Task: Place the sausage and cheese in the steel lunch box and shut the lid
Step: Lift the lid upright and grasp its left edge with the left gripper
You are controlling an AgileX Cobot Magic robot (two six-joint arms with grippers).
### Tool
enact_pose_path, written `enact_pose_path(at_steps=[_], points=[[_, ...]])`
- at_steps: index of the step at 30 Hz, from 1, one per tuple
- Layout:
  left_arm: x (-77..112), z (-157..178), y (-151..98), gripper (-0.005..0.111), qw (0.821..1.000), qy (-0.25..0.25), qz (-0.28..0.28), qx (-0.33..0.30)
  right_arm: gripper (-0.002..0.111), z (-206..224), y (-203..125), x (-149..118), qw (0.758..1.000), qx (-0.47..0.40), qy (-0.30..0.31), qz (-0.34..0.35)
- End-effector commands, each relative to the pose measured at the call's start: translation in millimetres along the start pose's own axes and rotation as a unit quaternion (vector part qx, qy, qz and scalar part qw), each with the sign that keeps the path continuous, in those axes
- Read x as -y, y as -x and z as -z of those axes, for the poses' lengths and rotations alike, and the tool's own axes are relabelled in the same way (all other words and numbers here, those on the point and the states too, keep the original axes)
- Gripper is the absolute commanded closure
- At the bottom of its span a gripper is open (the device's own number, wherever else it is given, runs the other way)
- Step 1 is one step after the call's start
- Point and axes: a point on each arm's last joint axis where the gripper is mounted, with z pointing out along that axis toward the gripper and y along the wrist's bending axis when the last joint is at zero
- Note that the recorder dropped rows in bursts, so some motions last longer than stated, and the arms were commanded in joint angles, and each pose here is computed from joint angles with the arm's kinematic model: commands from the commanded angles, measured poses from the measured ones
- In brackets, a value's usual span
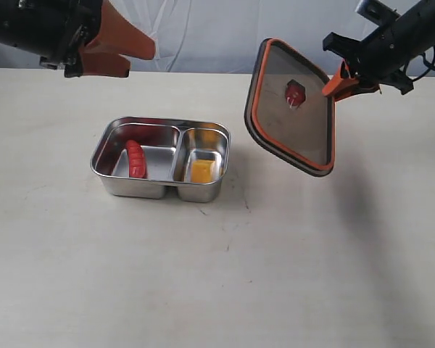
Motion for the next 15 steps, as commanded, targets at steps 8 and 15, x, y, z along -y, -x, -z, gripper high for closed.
enact_pose_path(at_steps=[8,15], points=[[-7.4,-56,-7,0.041,0.996,-0.083,0.009,-0.024,0.109,-11,-4,-36,0.999,0.007,0.030,0.029],[-16.6,-78,-12,0.041,0.995,-0.087,0.028,-0.033,0.109,-15,-5,-44,0.999,0.004,0.036,0.034]])
